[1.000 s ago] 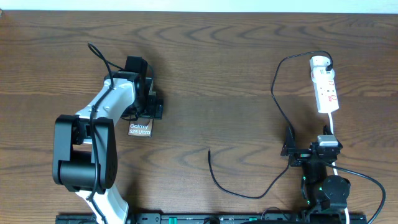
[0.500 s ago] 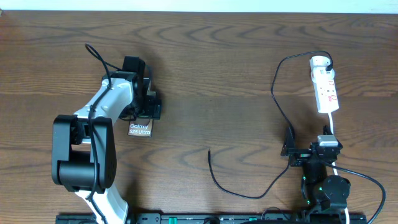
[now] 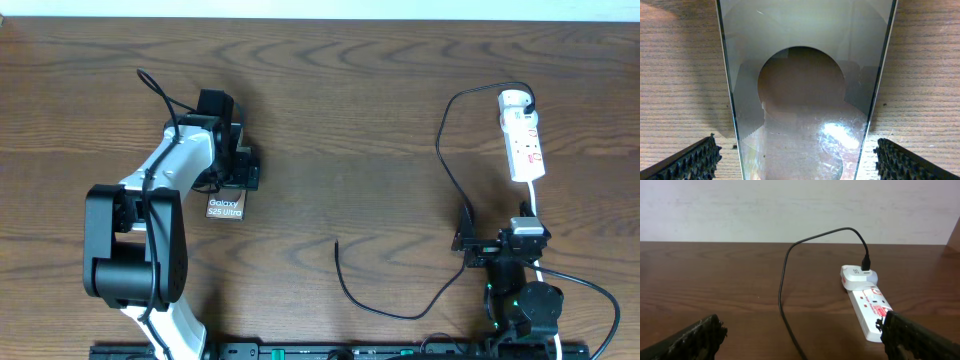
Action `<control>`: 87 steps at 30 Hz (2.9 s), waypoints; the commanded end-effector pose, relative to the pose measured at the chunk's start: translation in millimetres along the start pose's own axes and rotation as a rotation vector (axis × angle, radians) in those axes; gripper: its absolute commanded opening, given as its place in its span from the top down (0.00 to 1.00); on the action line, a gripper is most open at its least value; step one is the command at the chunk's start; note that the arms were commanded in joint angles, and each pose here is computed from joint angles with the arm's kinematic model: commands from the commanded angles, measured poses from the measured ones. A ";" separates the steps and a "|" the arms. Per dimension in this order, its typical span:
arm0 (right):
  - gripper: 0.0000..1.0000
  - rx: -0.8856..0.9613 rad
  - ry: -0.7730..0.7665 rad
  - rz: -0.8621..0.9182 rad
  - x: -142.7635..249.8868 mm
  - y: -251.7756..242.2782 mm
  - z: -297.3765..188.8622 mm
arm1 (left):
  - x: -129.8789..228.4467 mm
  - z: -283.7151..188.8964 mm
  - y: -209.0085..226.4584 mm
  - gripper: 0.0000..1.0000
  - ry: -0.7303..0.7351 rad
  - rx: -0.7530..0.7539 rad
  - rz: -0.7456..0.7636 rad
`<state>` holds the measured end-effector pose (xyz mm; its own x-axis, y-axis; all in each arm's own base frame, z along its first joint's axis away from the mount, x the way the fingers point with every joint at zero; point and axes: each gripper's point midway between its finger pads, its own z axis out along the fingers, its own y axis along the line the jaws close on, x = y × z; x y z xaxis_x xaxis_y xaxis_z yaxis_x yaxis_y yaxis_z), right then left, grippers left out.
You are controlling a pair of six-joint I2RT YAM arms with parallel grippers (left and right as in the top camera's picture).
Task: Plug charger to phone and switch on socket
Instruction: 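Lower the left gripper and close it on the phone's sides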
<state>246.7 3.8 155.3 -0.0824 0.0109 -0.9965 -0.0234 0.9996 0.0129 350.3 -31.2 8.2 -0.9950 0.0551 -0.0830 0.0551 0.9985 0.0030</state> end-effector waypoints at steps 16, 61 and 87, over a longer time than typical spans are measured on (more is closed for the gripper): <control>0.01 -0.008 0.001 -0.012 0.6 2.0 -0.2 | 5.7 6.1 3.5 0.02 0.025 -0.010 0.006; 0.01 -0.008 0.001 -0.012 0.6 2.0 -0.2 | 10.8 17.3 4.4 0.02 0.061 -0.014 0.062; 0.01 -0.008 0.001 -0.012 0.6 2.0 -0.2 | 5.6 17.6 4.6 0.02 0.040 -0.015 0.099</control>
<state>246.7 3.8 155.3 -0.0824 0.0109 -0.9965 -0.0234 0.9996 0.0129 351.0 -31.3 -2.6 -0.9883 0.1372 -0.0673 0.1369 0.9905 0.0087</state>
